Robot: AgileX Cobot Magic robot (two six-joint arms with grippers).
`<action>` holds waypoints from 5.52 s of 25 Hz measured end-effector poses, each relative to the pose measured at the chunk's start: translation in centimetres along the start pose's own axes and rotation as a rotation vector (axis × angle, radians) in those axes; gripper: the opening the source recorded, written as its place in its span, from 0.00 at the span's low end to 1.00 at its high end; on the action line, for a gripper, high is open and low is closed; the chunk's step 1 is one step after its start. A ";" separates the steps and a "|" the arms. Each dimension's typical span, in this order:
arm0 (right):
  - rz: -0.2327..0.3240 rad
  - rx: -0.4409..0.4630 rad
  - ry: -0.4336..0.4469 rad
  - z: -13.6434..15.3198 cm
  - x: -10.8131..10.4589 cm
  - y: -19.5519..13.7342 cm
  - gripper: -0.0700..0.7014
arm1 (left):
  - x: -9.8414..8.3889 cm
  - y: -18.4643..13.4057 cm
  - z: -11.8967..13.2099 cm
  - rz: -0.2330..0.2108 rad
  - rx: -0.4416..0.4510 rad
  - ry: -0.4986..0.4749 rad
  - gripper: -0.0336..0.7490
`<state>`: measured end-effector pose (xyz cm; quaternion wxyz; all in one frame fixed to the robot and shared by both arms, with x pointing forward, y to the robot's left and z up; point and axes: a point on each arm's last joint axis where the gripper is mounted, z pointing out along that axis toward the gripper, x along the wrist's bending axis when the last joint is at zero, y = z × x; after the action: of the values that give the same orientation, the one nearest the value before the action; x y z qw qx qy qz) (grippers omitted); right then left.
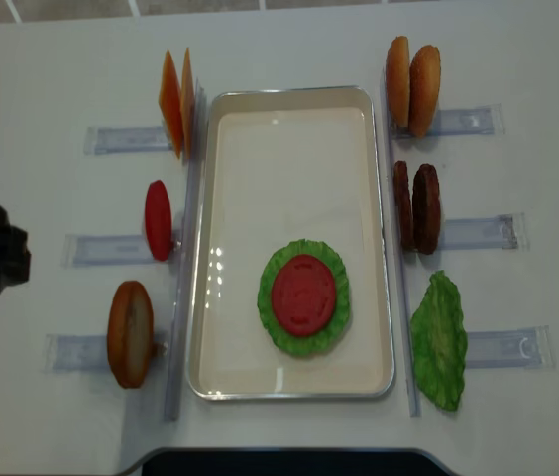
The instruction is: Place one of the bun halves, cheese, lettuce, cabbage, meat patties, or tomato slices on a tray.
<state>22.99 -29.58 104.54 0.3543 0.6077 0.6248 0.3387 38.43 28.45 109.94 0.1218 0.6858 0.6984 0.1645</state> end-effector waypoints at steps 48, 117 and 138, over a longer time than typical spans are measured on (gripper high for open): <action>0.000 0.000 0.000 0.0 0.0 0.0 0.70 | 1.4 -15.0 -1.4 0.229 -0.569 -0.215 0.64; 0.000 0.000 0.000 0.0 0.0 0.0 0.70 | 1.2 -15.3 -0.2 0.098 -0.566 -0.084 0.64; 0.000 0.000 0.000 0.0 0.0 0.0 0.70 | 1.2 -16.2 -0.6 0.059 -0.632 -0.045 0.64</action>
<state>22.99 -29.58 104.54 0.3543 0.6077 0.6248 0.3387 23.26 29.54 104.11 0.3393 0.6375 0.5897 0.3615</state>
